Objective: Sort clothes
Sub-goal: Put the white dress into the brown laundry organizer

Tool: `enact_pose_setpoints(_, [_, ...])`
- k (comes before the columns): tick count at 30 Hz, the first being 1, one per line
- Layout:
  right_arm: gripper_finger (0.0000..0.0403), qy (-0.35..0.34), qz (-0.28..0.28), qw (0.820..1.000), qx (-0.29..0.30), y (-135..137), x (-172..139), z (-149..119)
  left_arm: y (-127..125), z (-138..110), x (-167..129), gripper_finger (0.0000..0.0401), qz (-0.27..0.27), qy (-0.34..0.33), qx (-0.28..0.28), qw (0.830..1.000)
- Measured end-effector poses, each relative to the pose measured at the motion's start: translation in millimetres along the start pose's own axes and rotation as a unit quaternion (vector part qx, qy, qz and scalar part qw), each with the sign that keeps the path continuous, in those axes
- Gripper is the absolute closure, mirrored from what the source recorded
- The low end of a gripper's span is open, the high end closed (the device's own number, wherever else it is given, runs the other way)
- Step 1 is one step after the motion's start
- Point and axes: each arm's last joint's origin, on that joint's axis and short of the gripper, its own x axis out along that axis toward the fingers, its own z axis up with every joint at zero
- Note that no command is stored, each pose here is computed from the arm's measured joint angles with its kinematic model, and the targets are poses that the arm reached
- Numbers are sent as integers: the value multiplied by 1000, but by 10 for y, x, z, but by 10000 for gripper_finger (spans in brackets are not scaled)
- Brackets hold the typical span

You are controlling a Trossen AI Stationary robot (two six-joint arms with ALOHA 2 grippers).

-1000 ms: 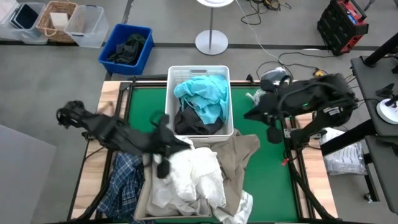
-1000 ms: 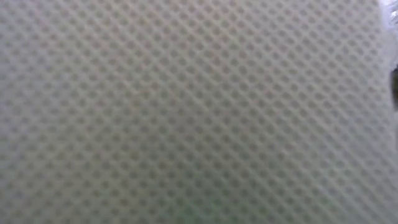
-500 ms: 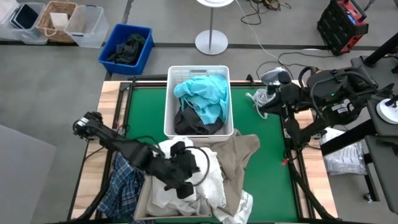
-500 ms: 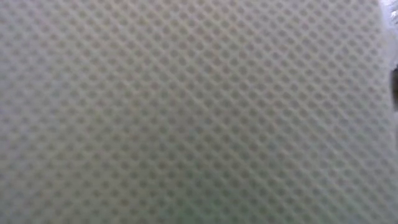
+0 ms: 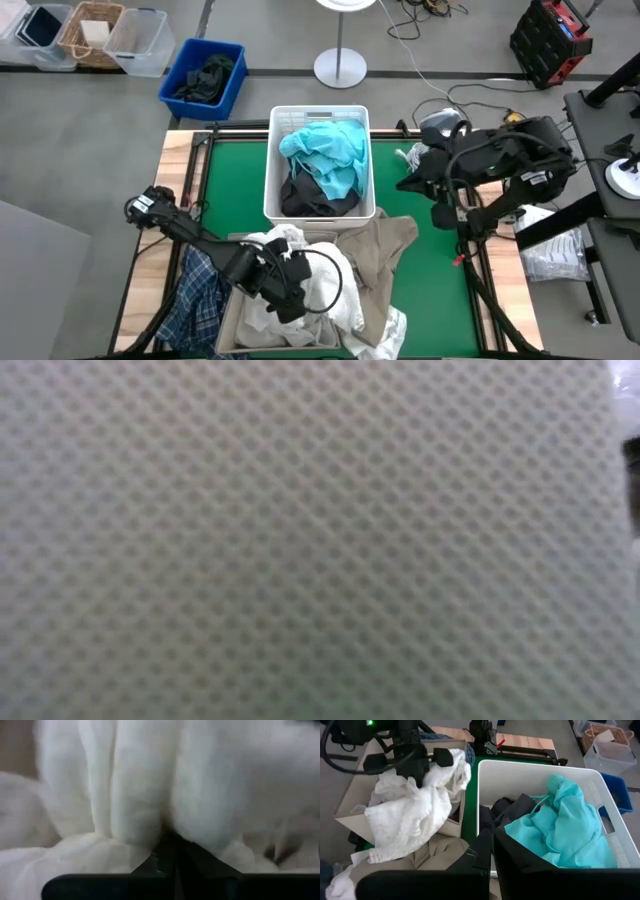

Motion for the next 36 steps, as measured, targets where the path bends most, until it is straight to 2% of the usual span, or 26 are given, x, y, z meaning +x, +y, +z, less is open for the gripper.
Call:
enact_pose_setpoints(9, [392,13,-1,1000,1,24,112,26,49,-465,366,401,-21,117,-12,993])
enact_pose_setpoints(14, [393,13,-1,1000,16,24,112,26,70,-622,614,401,-90,106,-32,990])
enact_pose_setpoints(20, [391,13,-2,1000,27,24,112,26,137,-737,742,401,-106,93,-43,989])
enact_pose_setpoints(24, [390,12,-5,999,30,22,112,26,111,-661,627,401,-106,92,-24,990])
enact_pose_setpoints(31, [390,12,-5,999,31,22,112,27,-9,-316,67,401,-120,79,25,989])
enact_pose_setpoints(36, [390,12,-5,999,36,22,112,27,20,-198,-297,401,-115,107,39,987])
